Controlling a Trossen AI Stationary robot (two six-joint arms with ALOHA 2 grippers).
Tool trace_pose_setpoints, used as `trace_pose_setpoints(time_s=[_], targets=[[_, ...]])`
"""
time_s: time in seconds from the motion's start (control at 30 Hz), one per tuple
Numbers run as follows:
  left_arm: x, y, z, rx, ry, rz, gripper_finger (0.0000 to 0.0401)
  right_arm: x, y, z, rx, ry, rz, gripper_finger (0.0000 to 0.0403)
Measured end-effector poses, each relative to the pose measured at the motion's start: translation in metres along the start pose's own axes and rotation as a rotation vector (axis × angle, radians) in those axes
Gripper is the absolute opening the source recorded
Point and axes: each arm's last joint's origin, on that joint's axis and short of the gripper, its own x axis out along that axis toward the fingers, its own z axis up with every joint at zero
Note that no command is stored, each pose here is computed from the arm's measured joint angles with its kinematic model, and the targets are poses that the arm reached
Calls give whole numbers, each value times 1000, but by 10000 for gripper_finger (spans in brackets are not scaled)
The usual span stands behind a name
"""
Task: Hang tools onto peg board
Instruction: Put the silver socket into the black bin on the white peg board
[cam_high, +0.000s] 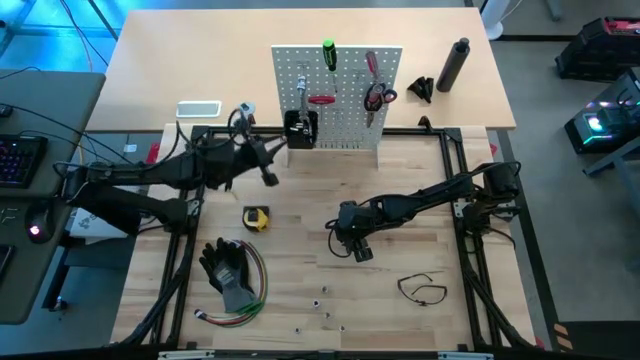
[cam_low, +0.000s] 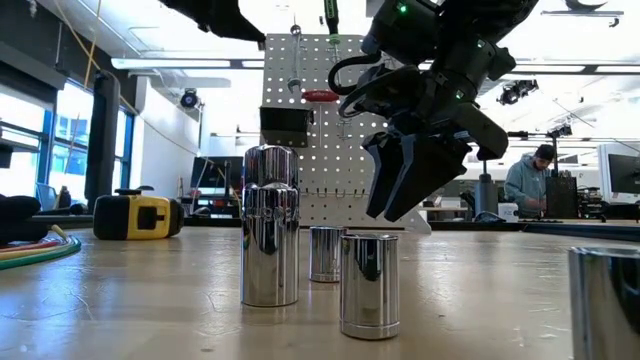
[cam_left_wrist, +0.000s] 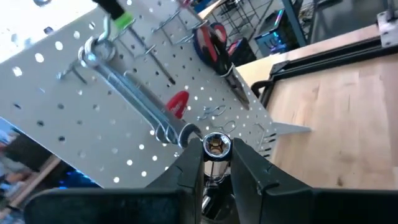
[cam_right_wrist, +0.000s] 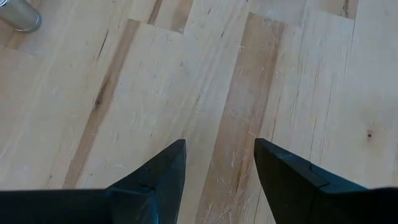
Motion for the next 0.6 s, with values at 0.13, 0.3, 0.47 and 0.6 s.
trace_pose_setpoints(time_s=[0.13, 0.3, 0.47, 0.6], targets=[[9, 14, -9, -66, -7, -32, 46, 0, 0, 0, 3, 0, 0, 186], [18, 30, -19, -140, -8, -53, 46, 0, 0, 0, 5, 0, 0, 186], [27, 38, -28, -183, 7, -73, 46, 0, 0, 0, 8, 0, 0, 186], [41, 36, -37, -184, 48, -96, 46, 0, 0, 0, 11, 0, 0, 186]])
